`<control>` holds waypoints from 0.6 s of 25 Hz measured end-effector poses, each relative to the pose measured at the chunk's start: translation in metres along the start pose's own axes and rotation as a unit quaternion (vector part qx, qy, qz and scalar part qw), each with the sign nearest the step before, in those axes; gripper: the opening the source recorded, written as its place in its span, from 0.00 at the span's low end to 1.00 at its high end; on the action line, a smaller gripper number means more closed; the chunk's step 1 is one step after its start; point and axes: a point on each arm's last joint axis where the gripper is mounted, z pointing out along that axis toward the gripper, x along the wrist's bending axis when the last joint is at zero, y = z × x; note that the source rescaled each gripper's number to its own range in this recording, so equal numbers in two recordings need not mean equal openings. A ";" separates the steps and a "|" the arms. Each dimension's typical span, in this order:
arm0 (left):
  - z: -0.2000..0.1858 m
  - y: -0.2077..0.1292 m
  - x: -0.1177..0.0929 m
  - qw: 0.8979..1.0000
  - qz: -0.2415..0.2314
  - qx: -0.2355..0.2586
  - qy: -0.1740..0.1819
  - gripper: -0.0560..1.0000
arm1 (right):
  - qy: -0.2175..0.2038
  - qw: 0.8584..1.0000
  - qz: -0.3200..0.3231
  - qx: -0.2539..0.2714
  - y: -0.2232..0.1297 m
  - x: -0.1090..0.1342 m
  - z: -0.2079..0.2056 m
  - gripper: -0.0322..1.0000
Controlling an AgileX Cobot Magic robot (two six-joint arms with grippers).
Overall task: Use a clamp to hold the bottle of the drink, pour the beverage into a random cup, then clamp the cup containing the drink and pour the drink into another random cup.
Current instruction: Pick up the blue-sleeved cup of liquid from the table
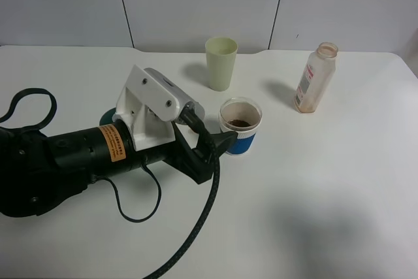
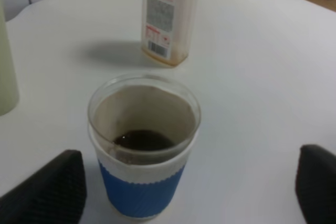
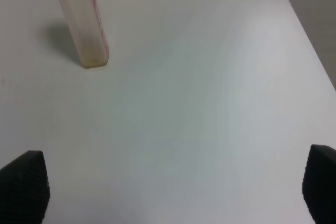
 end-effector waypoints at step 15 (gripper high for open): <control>0.012 -0.025 0.009 0.999 -0.021 0.011 0.036 0.47 | 0.000 1.000 0.000 0.000 0.000 0.000 0.000 1.00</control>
